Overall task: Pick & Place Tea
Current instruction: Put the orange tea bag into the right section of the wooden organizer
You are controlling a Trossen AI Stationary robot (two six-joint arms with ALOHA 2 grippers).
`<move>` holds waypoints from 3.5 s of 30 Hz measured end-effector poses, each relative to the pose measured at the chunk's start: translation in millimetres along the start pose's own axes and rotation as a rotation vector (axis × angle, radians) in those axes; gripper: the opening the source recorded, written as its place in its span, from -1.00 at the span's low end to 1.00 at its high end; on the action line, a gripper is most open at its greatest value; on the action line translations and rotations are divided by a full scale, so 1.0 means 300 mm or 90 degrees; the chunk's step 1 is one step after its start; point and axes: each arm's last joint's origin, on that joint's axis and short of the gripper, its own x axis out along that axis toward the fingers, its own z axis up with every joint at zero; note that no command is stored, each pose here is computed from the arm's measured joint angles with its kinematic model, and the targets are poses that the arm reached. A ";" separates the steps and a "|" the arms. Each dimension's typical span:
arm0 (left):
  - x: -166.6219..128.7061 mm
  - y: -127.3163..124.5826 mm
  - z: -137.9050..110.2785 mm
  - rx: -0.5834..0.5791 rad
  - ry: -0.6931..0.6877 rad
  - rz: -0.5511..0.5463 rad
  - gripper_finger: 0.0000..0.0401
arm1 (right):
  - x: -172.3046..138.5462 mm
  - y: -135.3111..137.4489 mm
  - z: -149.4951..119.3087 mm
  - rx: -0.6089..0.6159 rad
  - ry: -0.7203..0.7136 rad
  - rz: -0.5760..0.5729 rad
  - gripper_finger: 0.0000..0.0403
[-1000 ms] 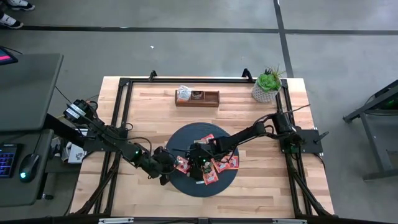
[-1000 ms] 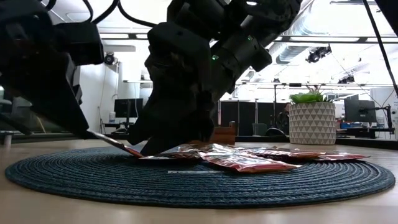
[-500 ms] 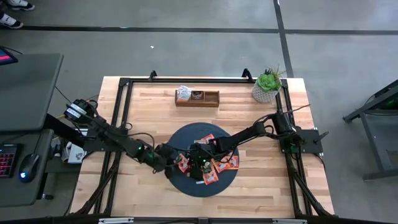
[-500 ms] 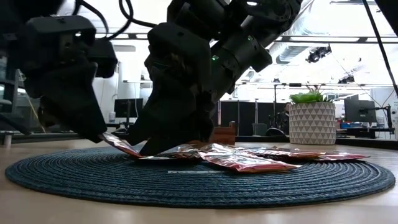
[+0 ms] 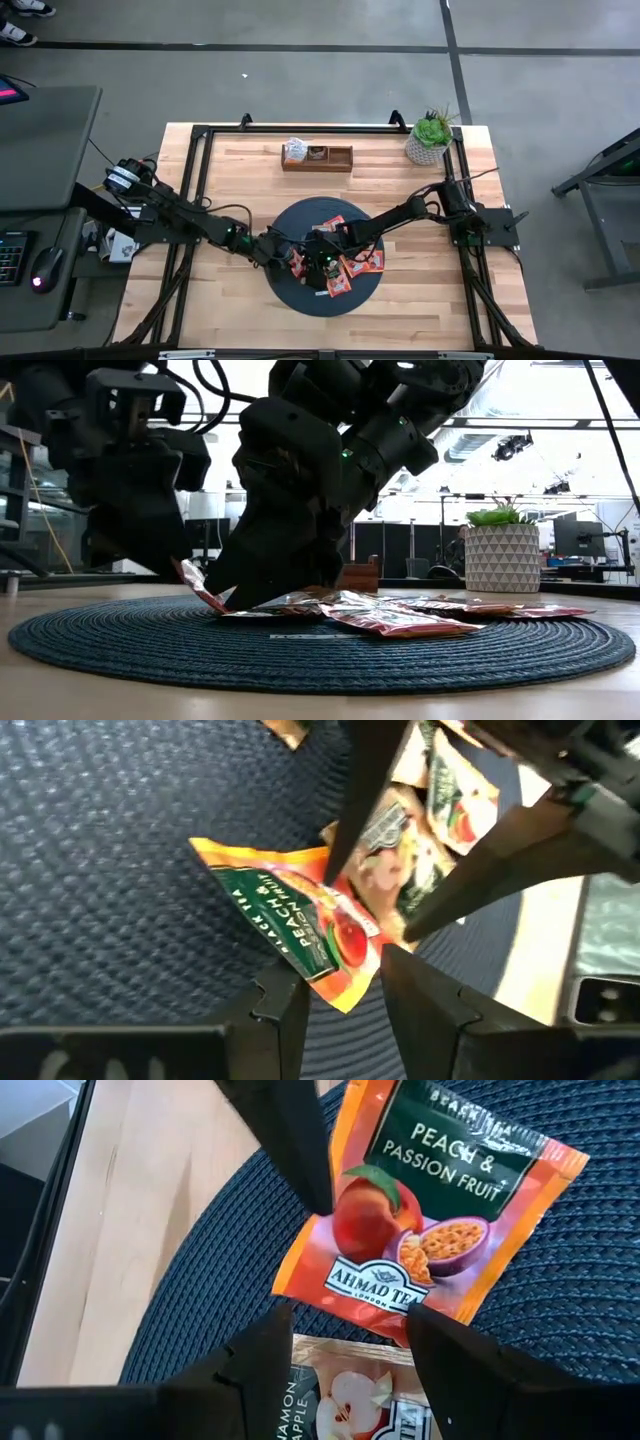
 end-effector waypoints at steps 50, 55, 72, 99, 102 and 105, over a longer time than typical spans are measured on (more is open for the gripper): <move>0.001 -0.004 0.013 0.010 0.021 -0.029 -0.99 | 0.011 0.055 -0.037 -0.057 0.013 -0.004 -0.02; 0.001 -0.004 0.014 0.032 0.017 -0.028 -0.99 | -0.005 0.059 -0.027 -0.056 0.009 -0.008 -0.02; -0.052 -0.090 0.101 0.213 -0.062 -0.048 -1.00 | -0.236 0.020 0.144 -0.067 -0.036 0.042 -0.02; -0.085 -0.116 0.215 0.336 0.018 0.010 -1.00 | -0.304 -0.034 0.177 -0.085 0.005 0.129 -0.30; -0.085 -0.121 0.217 0.336 0.008 0.005 -1.00 | -0.306 -0.040 0.180 -0.094 0.003 0.127 -0.47; -0.085 -0.124 0.219 0.335 0.002 -0.001 -1.00 | -0.306 -0.040 0.181 -0.100 0.001 0.127 -0.63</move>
